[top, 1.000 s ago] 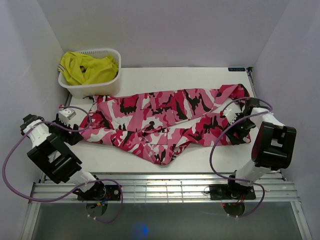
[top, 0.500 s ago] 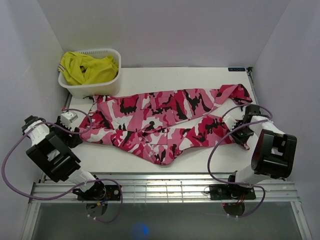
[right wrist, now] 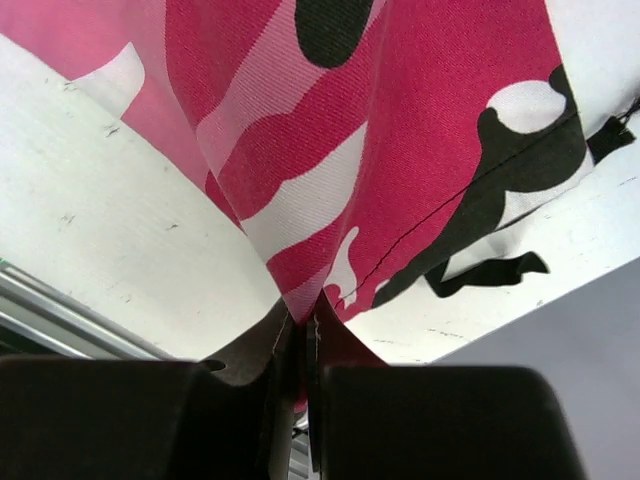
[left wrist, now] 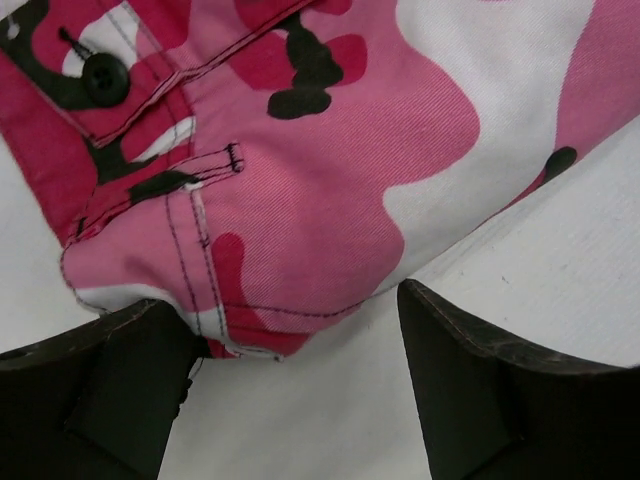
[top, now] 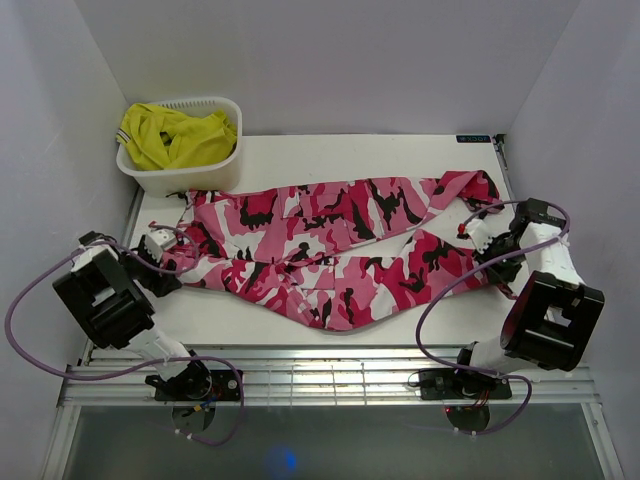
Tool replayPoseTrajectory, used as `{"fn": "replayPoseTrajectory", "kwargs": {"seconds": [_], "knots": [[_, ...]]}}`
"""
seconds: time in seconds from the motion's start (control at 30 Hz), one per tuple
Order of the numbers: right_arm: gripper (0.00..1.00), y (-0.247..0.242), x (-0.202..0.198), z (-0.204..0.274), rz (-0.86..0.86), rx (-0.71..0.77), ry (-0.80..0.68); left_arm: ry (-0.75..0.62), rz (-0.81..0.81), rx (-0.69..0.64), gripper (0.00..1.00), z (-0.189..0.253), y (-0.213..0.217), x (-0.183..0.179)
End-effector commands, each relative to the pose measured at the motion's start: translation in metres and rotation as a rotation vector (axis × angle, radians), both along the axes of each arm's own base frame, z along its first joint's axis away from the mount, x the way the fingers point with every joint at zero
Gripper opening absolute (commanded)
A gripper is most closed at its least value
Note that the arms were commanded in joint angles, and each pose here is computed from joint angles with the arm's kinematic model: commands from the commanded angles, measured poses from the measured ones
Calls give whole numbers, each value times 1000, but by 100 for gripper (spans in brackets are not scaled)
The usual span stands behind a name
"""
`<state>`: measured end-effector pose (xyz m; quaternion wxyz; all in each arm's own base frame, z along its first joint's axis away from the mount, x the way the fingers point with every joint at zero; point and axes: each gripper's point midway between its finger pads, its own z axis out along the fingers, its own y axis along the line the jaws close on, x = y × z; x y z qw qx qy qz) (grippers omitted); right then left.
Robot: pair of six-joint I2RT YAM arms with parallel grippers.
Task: Fold and stack the trousers
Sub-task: Flatten the trousers out
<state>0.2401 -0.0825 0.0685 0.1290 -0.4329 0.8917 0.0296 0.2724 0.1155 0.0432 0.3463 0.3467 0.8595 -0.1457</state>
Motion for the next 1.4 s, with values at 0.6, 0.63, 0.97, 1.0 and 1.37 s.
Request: {"fn": "replayPoseTrajectory", "kwargs": {"seconds": [0.6, 0.63, 0.97, 1.0, 1.37], "knots": [[8, -47, 39, 74, -90, 84, -29, 28, -14, -96, 0, 116, 9, 47], [8, -43, 51, 73, -127, 107, -11, 47, -24, -118, 0, 116, -3, 62], [8, -51, 162, 6, -300, 80, 100, 195, 308, -220, 28, 70, -35, 228], [8, -50, 166, 3, -302, 75, 98, 173, 318, -223, 36, 76, -34, 237], [8, -45, 151, -12, -280, 32, 117, 88, 269, -67, 73, 93, -27, 188]]}}
